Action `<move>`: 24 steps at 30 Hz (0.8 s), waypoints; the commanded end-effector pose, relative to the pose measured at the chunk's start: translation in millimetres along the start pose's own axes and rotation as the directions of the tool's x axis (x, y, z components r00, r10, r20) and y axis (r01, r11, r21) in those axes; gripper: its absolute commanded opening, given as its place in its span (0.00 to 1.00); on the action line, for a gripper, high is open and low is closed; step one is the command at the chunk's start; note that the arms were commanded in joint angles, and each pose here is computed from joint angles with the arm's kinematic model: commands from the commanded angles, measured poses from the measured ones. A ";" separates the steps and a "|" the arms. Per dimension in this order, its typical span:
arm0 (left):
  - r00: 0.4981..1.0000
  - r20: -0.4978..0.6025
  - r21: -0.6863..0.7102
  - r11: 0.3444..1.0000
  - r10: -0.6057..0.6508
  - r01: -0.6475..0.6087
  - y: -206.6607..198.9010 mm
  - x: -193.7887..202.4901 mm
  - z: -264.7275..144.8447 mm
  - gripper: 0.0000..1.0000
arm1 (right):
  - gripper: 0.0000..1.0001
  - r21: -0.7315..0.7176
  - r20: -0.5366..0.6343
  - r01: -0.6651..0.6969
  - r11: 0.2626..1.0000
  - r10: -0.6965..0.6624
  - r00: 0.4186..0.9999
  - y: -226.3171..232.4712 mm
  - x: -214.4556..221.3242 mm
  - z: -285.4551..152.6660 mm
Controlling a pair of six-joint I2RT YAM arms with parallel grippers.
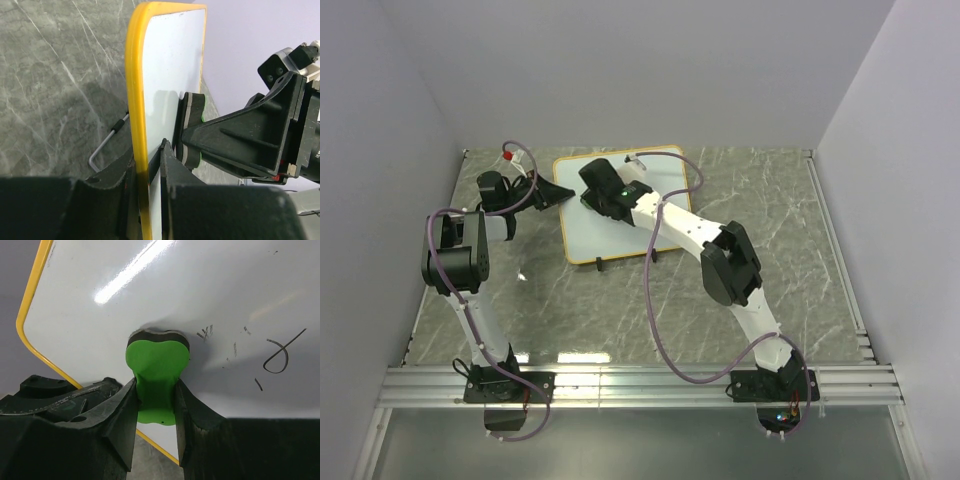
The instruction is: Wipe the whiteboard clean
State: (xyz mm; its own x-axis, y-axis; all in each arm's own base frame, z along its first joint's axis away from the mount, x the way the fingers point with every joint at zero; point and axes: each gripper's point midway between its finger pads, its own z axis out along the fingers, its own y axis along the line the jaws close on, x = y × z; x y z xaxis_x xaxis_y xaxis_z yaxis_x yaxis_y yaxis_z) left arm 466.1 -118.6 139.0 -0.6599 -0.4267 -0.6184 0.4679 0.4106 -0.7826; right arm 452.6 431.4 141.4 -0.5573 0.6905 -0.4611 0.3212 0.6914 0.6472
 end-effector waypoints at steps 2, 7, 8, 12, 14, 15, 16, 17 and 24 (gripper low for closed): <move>0.988 0.003 -0.071 0.985 0.156 -0.156 24.8 6.5 9.1 0.01 | 0.00 0.242 0.013 0.059 0.968 -0.064 0.998 -90.2 -9.8 36.4; 0.988 0.000 -0.073 0.985 0.157 -0.157 24.2 6.7 10.0 0.00 | 0.00 0.319 0.084 0.032 0.947 -0.062 0.995 -124.5 -57.1 34.4; 0.987 0.000 -0.075 0.984 0.159 -0.159 24.8 6.4 9.5 0.00 | 0.00 0.339 0.087 0.039 0.940 -0.072 0.994 -133.0 -63.2 30.9; 0.987 -0.003 -0.075 0.985 0.158 -0.158 25.4 7.0 10.3 0.00 | 0.00 0.411 0.118 0.019 0.912 -0.074 0.990 -167.8 -88.4 22.4; 0.988 -0.004 -0.076 0.985 0.157 -0.157 25.5 7.6 10.7 0.00 | 0.00 0.422 0.127 0.012 0.907 -0.071 0.989 -180.6 -92.2 18.6; 0.988 -0.002 -0.078 0.985 0.157 -0.157 26.1 7.1 10.3 0.00 | 0.00 0.422 0.128 0.007 0.907 -0.067 0.989 -182.7 -92.9 18.3; 0.988 -0.005 -0.076 0.985 0.156 -0.156 25.5 7.5 10.8 0.00 | 0.00 0.425 0.122 0.010 0.905 -0.068 0.990 -185.0 -89.7 17.7; 0.988 -0.006 -0.077 0.985 0.156 -0.156 26.0 7.6 11.0 0.00 | 0.00 0.429 0.117 0.009 0.903 -0.066 0.991 -187.0 -87.1 18.3; 0.988 -0.006 -0.080 0.984 0.157 -0.157 26.1 7.3 11.5 0.00 | 0.00 0.373 0.051 0.043 0.927 -0.067 0.996 -152.5 -42.9 23.7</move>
State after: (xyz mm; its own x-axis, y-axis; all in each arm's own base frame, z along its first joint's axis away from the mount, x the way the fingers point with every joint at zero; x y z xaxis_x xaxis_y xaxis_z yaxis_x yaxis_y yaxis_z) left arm 469.0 -123.0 143.9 -0.6519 -0.4102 -0.6378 0.4901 0.4139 -0.7671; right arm 477.4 271.6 116.1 -0.3947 0.7152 -0.5769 0.5474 0.6873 0.4775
